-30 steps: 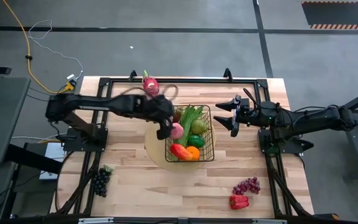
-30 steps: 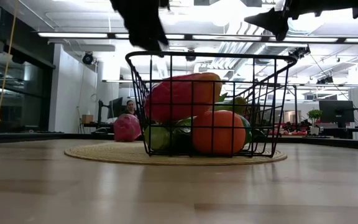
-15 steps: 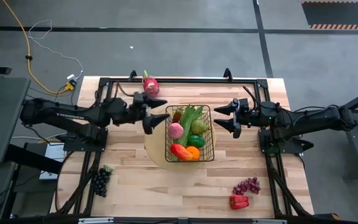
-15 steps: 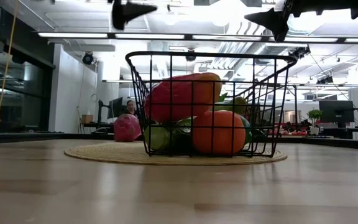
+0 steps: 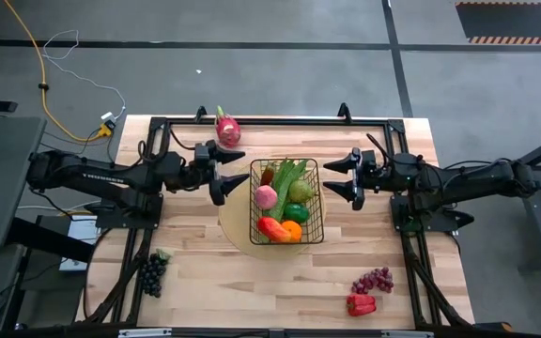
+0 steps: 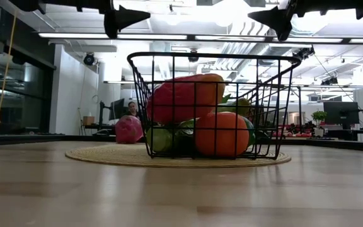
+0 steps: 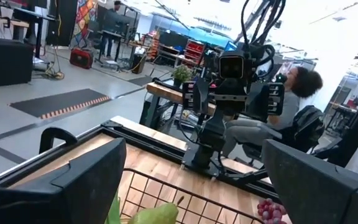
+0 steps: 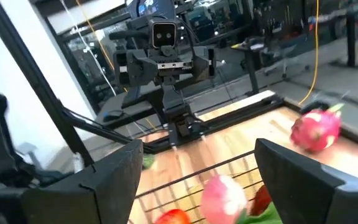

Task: Build produce basket
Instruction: Put the red bell pepper into the wire basket

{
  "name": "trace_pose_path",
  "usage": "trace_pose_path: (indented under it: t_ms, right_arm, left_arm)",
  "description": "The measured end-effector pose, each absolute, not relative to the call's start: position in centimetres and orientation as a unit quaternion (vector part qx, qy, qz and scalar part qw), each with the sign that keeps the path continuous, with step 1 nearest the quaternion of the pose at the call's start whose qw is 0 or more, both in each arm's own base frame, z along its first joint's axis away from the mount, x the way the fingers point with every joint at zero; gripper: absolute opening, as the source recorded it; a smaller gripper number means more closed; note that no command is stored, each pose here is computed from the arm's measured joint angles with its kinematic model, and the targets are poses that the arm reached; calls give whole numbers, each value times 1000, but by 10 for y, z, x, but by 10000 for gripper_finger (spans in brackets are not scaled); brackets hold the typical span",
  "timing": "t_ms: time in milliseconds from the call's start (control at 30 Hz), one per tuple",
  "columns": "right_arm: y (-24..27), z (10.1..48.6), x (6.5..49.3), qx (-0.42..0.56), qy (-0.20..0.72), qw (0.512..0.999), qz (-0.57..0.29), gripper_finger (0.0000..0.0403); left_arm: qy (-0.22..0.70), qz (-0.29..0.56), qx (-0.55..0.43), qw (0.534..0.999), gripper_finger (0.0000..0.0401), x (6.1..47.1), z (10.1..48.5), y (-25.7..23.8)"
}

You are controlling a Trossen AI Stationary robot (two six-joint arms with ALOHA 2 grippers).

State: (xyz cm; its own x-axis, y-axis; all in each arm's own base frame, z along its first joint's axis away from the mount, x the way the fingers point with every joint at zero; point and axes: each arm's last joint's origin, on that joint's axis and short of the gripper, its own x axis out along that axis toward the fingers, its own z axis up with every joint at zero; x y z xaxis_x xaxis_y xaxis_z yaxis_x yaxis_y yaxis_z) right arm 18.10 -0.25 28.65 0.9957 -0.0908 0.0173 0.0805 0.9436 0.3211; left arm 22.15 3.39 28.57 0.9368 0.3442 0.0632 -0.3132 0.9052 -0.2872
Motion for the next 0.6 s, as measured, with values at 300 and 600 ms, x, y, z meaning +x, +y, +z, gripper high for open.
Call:
trace_pose_path:
  t_ms: [300, 600]
  right_arm:
    - [27, 322, 191, 211, 191, 958, 39, 300]
    - [118, 314, 189, 220, 510, 819, 144, 300]
  left_arm:
    - [-41, 172, -129, 976, 365, 222, 283, 35]
    - [-23, 196, -113, 974, 365, 221, 280, 36]
